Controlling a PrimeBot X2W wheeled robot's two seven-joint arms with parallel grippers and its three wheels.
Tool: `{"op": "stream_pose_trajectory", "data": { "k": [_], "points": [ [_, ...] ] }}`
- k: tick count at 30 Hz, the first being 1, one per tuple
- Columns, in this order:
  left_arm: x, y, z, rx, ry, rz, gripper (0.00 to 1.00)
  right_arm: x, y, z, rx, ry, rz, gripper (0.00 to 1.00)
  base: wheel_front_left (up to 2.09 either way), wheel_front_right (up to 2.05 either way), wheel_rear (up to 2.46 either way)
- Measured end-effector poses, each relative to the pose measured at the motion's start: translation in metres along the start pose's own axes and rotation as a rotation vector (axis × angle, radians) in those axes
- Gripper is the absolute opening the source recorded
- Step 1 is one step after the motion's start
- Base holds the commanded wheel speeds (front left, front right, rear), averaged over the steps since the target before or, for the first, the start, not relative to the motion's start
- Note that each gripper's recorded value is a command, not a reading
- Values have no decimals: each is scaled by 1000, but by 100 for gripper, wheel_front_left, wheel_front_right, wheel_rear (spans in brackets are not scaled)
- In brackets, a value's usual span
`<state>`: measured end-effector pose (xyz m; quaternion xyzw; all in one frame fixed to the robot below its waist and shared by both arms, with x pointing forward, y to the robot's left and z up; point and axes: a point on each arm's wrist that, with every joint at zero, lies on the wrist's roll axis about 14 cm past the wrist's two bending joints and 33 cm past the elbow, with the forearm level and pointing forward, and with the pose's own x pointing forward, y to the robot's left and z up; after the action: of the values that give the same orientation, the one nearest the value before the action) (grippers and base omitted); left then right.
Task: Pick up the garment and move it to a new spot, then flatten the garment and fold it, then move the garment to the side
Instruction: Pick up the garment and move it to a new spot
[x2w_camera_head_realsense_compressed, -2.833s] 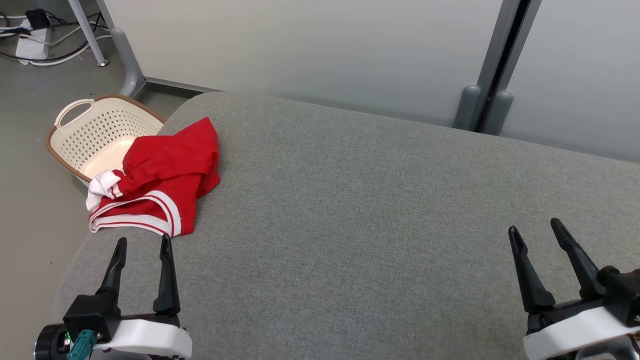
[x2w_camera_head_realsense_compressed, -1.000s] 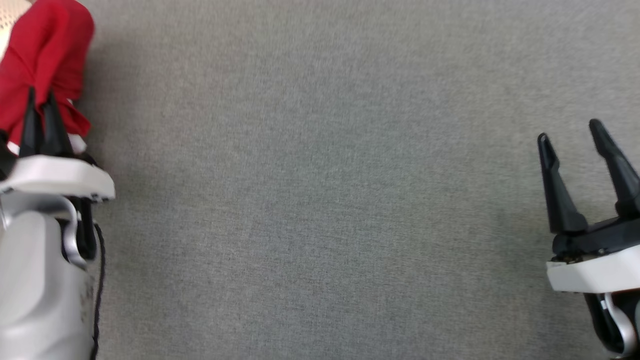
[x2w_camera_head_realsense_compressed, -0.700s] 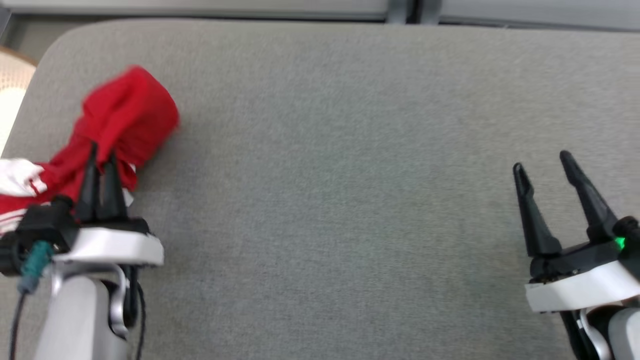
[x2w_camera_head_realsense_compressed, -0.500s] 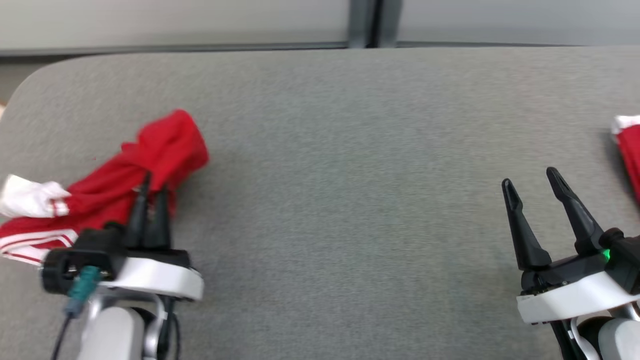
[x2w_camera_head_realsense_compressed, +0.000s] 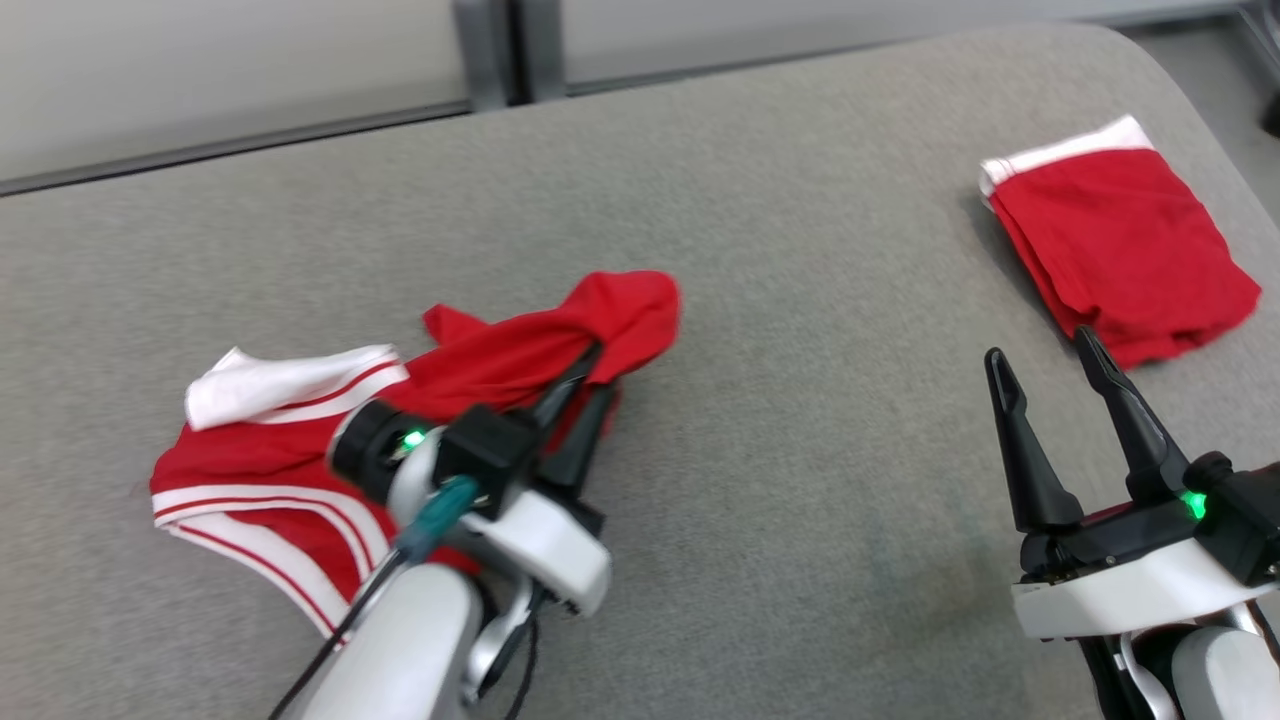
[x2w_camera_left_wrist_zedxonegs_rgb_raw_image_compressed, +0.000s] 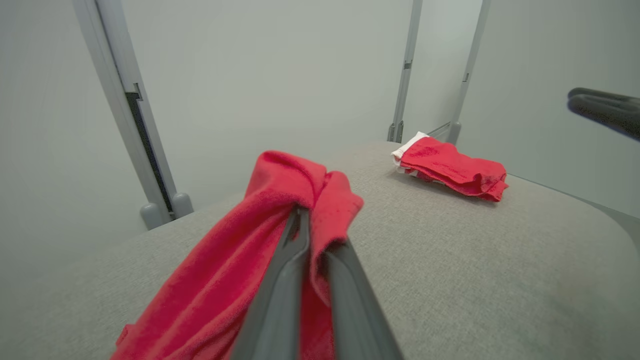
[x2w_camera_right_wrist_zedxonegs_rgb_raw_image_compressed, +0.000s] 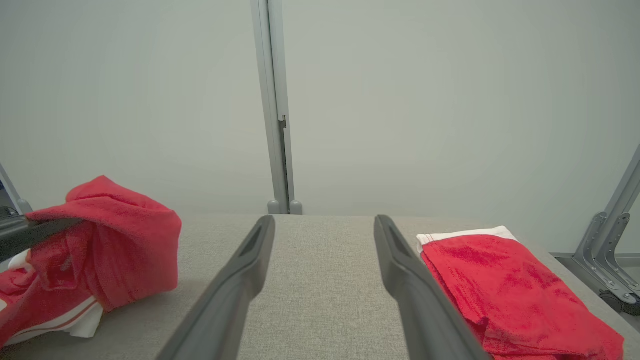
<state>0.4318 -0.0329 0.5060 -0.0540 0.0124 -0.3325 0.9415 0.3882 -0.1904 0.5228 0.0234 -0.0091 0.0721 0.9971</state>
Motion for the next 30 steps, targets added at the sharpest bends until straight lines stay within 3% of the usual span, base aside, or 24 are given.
{"op": "stream_pose_trajectory", "data": {
  "k": [5, 6, 7, 13, 17, 24, 30],
  "points": [
    [32, -49, -37, -13, 93, -195, 0, -6, -18, -21, 38, 39, -84, 100, 0, 0, 0],
    [36, -55, -47, -20, 113, -221, 45, -8, -22, -25, 45, 45, -101, 100, 0, 0, 0],
    [39, -62, -55, -26, 129, -247, 100, -9, -25, -30, 48, 55, -116, 100, 0, 0, 0],
    [49, -86, -69, -54, 113, -338, 100, -17, -39, -46, 52, 92, -172, 100, 0, 0, 0],
    [49, -73, -46, -63, 24, -294, 100, -15, -34, -42, 49, 78, -149, 100, 0, 0, 0],
    [25, 4, -8, -46, -85, -12, 100, -4, -15, -30, 35, 50, -61, 100, 0, 0, 0],
    [-28, 86, 9, -28, -121, 295, 100, 3, 7, -22, 33, 46, 24, 100, 0, 0, 0]
  ]
}}
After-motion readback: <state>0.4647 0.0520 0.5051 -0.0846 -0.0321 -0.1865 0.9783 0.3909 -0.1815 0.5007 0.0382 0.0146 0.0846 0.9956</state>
